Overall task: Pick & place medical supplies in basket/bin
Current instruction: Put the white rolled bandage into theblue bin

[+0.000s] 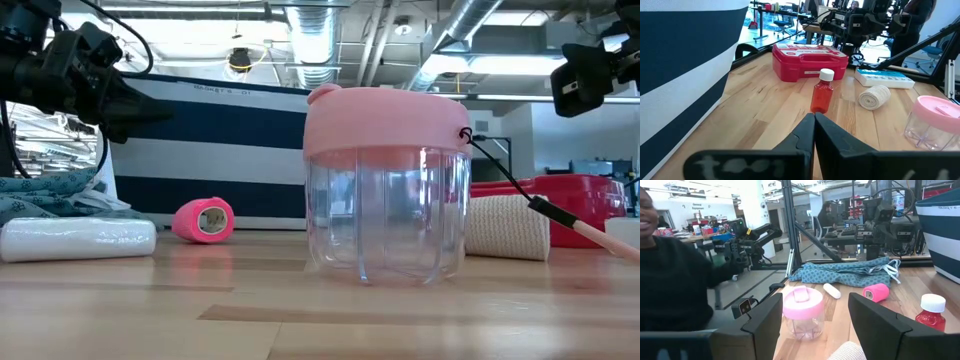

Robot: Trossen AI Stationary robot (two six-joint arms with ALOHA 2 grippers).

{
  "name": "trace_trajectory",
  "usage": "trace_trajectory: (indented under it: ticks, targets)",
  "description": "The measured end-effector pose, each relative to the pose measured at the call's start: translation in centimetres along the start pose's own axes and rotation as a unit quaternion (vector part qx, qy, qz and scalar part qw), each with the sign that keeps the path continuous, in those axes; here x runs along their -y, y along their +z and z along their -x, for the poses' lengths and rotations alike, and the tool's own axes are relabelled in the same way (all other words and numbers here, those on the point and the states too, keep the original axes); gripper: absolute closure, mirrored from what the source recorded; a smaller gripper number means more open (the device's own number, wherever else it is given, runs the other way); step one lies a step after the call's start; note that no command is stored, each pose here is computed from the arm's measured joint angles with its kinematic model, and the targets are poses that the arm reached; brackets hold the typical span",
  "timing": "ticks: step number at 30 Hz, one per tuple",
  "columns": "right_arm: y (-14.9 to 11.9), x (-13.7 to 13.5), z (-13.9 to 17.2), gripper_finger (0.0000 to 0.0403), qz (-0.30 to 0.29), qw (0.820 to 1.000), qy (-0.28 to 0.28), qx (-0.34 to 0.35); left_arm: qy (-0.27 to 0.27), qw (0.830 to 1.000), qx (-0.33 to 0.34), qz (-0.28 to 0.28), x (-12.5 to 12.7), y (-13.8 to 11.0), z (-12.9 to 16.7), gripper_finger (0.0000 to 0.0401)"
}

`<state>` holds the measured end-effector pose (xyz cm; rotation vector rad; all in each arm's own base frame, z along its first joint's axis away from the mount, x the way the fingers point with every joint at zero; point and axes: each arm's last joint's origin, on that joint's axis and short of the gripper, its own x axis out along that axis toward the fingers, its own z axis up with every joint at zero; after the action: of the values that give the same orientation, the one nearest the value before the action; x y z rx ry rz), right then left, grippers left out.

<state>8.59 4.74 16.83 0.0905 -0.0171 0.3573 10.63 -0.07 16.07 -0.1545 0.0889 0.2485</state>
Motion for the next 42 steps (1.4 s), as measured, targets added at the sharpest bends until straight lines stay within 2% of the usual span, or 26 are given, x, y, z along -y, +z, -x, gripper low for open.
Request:
trace_trajectory:
  ticks: [3, 6, 8, 11, 14, 19, 22, 27, 30, 33, 38, 42]
  targets:
    - [0.1, 0.0, 0.0, 0.0182, 0.005, 1.0, -0.002, 0.004, 0.0, 1.0, -0.001, 0.0, 0.0, 0.0, 0.0, 0.0401]
    - [0.1, 0.1, 0.0, 0.0182, 0.043, 0.999, -0.004, 0.004, 0.0, 1.0, -0.001, 0.004, 0.0, 0.0, 0.0, 0.0401]
    - [0.2, 0.1, 0.0, 0.0182, 0.076, 0.997, -0.008, 0.011, 0.001, 1.0, -0.001, 0.02, 0.0, 0.0, 0.0, 0.0401]
    - [0.8, 0.1, 0.0, 0.0182, 0.083, 0.996, -0.022, 0.039, 0.019, 0.999, 0.005, 0.043, -0.1, 0.0, 0.0, 0.0401]
    - [1.5, 0.2, 0.1, 0.0182, 0.08, 0.993, -0.053, 0.075, 0.033, 0.998, 0.009, 0.052, -0.2, 0.1, 0.0, 0.0401]
    - [2.2, 0.6, 0.3, 0.0182, 0.143, 0.976, -0.135, 0.097, 0.043, 0.999, 0.01, 0.021, -0.2, 0.1, 0.0, 0.0401]
    - [2.2, 0.7, 0.3, 0.0182, 0.132, 0.976, -0.145, 0.096, 0.047, 0.999, 0.017, 0.02, -0.2, 0.2, 0.0, 0.0401]
    - [2.2, 0.8, 0.4, 0.0182, 0.131, 0.976, -0.149, 0.096, 0.034, 0.993, 0.079, 0.082, -0.1, 1.3, 0.1, 0.0401]
    - [2.1, 0.8, 0.2, 0.0182, 0.13, 0.977, -0.149, 0.076, 0.016, 0.985, 0.125, 0.119, 0.1, 2.3, 0.3, 0.0401]
    - [3.0, 0.9, -0.1, 0.0182, 0.142, 0.975, -0.159, 0.066, -0.028, 0.981, 0.15, 0.117, 0.4, 2.9, 0.5, 0.0393]
    - [5.2, 0.8, -1.0, 0.0182, 0.141, 0.975, -0.166, 0.047, -0.055, 0.977, 0.168, 0.12, 0.7, 3.4, 0.5, 0.0357]
    - [5.8, 0.6, -2.7, 0.0182, 0.131, 0.977, -0.165, -0.019, -0.067, 0.976, 0.179, 0.109, 1.1, 4.0, 0.5, 0.0323]
